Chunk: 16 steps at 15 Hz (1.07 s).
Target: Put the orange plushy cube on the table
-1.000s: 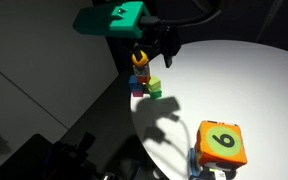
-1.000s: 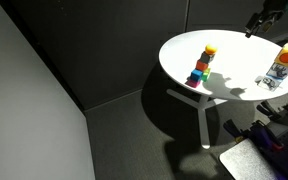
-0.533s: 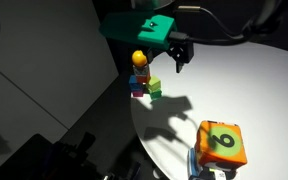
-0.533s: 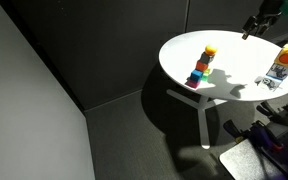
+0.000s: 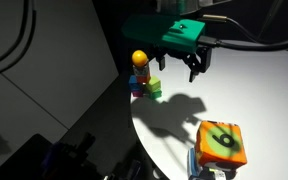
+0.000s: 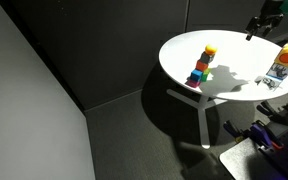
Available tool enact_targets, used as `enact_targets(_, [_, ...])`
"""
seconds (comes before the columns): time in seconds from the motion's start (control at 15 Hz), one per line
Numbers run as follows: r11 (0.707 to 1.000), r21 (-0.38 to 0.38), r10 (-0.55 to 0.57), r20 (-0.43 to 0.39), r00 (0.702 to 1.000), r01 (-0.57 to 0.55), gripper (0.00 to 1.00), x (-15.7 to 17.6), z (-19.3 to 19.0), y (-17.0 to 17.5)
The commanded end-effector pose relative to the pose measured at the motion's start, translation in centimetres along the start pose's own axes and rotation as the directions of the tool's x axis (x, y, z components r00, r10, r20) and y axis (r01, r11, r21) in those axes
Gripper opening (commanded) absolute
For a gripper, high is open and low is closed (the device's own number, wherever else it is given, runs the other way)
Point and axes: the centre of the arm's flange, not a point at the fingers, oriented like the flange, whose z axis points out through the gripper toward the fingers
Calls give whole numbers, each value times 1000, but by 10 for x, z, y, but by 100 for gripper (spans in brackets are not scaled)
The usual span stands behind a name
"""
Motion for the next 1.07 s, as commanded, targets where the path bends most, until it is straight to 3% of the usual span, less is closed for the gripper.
enact_targets(0.0, [1000,3,-15,52,999,15,100,15,-4,20])
enact_targets(0.73, [972,-13,-235,62,970,236,100,17,-4,52])
enact_targets(1.0, [978,-6,-210,57,976,211,100,10,-1,49])
